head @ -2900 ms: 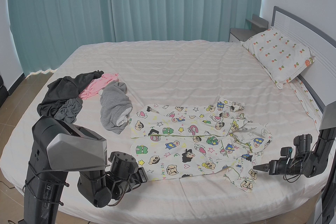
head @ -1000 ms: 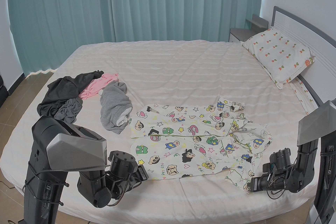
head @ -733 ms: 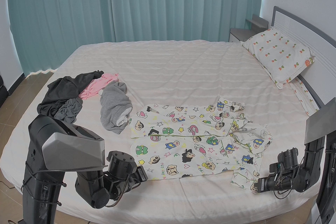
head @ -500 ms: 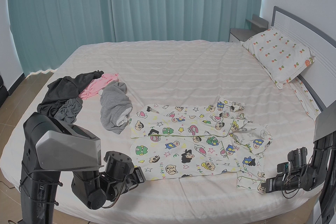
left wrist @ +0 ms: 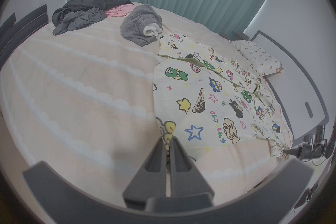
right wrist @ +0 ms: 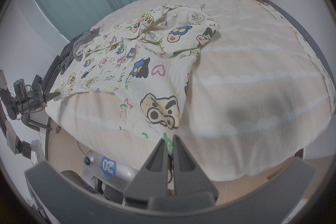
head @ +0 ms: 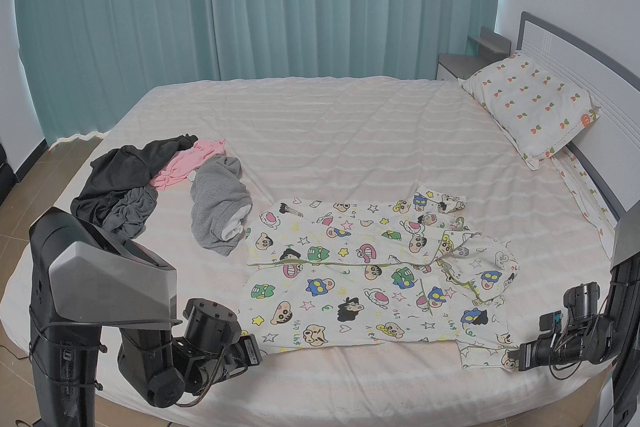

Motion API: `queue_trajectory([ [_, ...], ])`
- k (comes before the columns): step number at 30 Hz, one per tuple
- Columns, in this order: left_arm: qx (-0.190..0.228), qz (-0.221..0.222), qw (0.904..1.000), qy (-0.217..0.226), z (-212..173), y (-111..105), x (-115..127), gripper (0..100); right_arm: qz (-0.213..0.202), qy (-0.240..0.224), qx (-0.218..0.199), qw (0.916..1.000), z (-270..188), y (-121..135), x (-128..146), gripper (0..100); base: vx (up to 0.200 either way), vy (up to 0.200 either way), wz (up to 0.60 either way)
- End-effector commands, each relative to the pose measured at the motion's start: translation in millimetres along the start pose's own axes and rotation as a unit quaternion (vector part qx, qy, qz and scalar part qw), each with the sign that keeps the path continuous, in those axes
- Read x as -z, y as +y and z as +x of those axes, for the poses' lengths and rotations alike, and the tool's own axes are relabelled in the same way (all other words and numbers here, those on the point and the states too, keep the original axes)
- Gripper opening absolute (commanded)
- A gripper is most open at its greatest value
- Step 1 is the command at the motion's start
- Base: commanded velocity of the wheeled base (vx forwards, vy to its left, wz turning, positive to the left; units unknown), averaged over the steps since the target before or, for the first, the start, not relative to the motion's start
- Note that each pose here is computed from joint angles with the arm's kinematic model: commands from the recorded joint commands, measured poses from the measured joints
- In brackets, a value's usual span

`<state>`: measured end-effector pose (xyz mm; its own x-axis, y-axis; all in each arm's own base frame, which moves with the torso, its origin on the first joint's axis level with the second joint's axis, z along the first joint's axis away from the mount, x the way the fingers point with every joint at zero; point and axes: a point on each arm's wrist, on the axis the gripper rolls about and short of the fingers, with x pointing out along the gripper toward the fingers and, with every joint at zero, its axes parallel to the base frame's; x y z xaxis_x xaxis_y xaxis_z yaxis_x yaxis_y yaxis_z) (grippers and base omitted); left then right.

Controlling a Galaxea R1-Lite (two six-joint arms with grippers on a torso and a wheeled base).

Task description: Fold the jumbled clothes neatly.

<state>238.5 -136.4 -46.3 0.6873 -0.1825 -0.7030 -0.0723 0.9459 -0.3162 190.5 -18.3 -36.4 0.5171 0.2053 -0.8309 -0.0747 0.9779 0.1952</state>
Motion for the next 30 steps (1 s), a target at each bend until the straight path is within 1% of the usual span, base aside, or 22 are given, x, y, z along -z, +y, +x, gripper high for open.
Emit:
queue_trajectory([
  [1,-0.004,0.002,1.0,0.007,-6.0,1.3,-0.1,0,0.0,0.023,-0.001,0.9997,-4.9,1.3,6.8,0,0.0,0.0,0.0],
  [3,-0.01,0.004,0.9998,0.017,-8.0,2.9,1.3,0,-0.003,0.04,-0.004,0.9992,-8.7,2.7,9.8,0,0.0,0.0,0.0],
  [7,-0.017,0.009,0.9994,0.029,-12.0,5.3,4.6,0,-0.004,0.052,-0.022,0.9984,-15.0,5.6,11.9,0,0.0,0.0,0.0],
  [12,-0.029,0.013,0.9985,0.044,-16.9,10.8,10.1,0,0.0,0.076,-0.024,0.9968,-14.6,5.8,17.1,0,0.0,0.0,0.0],
  [16,-0.035,0.016,0.9977,0.056,-19.3,14.5,14.7,0,-0.006,0.093,-0.027,0.9953,-15.5,6.4,20.7,0,0.0,0.0,0.0],
  [17,-0.039,0.019,0.9971,0.063,-21.5,16.1,18.0,0,-0.008,0.105,-0.029,0.994,-16.8,7.2,23.0,0,0.0,0.0,0.0],
  [22,-0.047,0.033,0.9953,0.078,-27.4,20.5,24.6,0,-0.008,0.124,-0.032,0.9917,-16.9,8.0,27.0,0,0.0,0.0,0.0],
  [25,-0.048,0.032,0.9952,0.079,-27.8,21.2,24.7,0,-0.01,0.125,-0.033,0.9915,-16.5,8.9,27.1,0,0.0,0.0,0.0],
  [30,-0.037,0.025,0.997,0.064,-28.0,17.5,18.9,0,-0.011,0.118,-0.032,0.9924,-16.4,8.5,25.6,0,0.0,0.0,0.0],
])
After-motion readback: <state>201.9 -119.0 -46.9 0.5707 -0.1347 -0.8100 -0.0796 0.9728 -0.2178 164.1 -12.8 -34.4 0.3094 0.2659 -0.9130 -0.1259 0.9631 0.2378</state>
